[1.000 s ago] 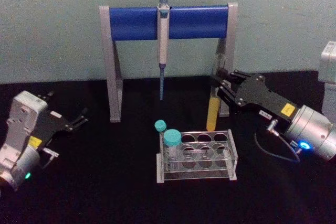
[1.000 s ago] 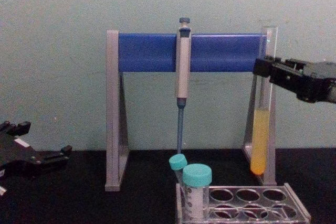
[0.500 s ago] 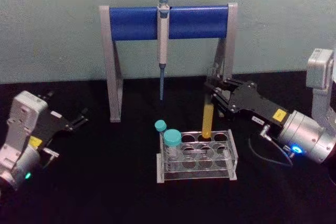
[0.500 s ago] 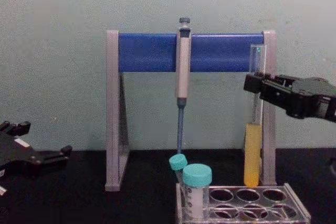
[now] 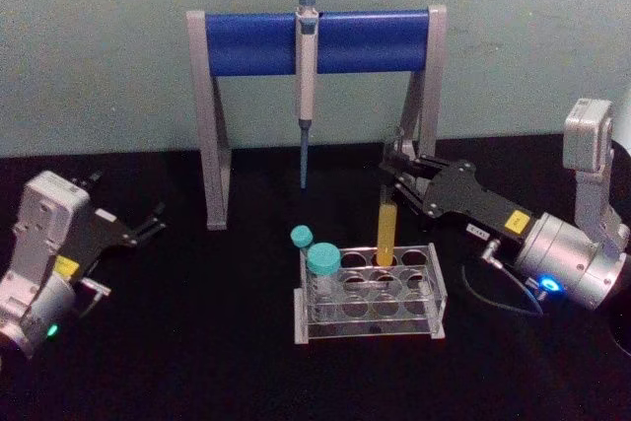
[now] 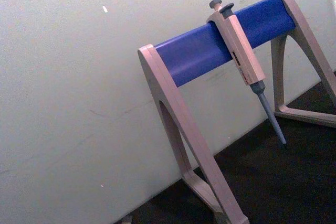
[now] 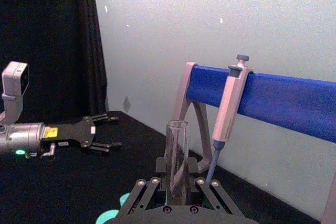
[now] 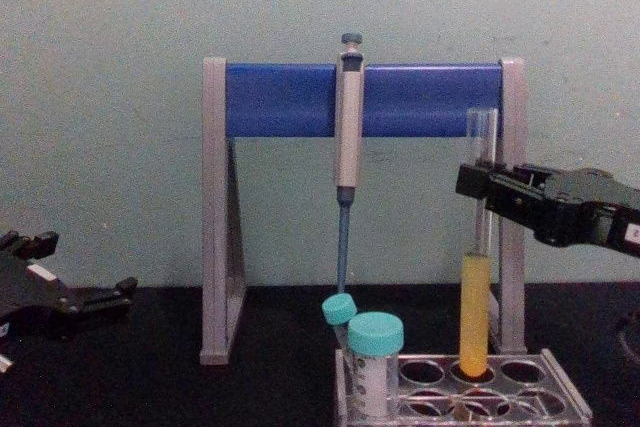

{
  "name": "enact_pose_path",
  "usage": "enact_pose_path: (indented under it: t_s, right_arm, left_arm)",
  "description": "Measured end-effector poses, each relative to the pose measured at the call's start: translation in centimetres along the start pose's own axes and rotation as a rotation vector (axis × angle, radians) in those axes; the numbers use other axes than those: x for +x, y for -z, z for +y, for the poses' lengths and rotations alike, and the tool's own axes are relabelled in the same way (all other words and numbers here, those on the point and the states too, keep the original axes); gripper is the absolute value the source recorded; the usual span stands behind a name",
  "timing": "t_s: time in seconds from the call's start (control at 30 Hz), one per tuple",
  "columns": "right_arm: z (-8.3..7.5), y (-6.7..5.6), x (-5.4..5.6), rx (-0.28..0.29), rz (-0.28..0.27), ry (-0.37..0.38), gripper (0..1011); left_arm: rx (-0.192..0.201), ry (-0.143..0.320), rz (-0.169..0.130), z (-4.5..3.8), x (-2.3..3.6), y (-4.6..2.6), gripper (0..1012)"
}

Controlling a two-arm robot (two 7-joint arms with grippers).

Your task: Pick up the test tube from the test tube rack, shake it, then place it back into the test tube rack.

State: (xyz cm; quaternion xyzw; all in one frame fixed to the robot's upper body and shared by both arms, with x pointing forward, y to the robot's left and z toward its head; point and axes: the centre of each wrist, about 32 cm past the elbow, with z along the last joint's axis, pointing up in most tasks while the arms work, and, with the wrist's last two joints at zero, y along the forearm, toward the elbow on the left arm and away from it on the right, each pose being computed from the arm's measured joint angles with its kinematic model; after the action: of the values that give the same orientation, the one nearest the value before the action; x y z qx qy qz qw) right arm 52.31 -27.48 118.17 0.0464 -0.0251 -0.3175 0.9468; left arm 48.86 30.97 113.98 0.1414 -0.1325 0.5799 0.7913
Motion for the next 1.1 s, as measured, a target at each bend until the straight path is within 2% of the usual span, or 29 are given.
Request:
enact_pose_path:
  t_s: [1.1]
  right_arm:
    - [0.5, 1.4, 0.3, -0.057, 0.016, 0.007, 229]
  left_arm:
    - [0.000, 0.000, 0.000, 0.00, 0.00, 0.00, 1001]
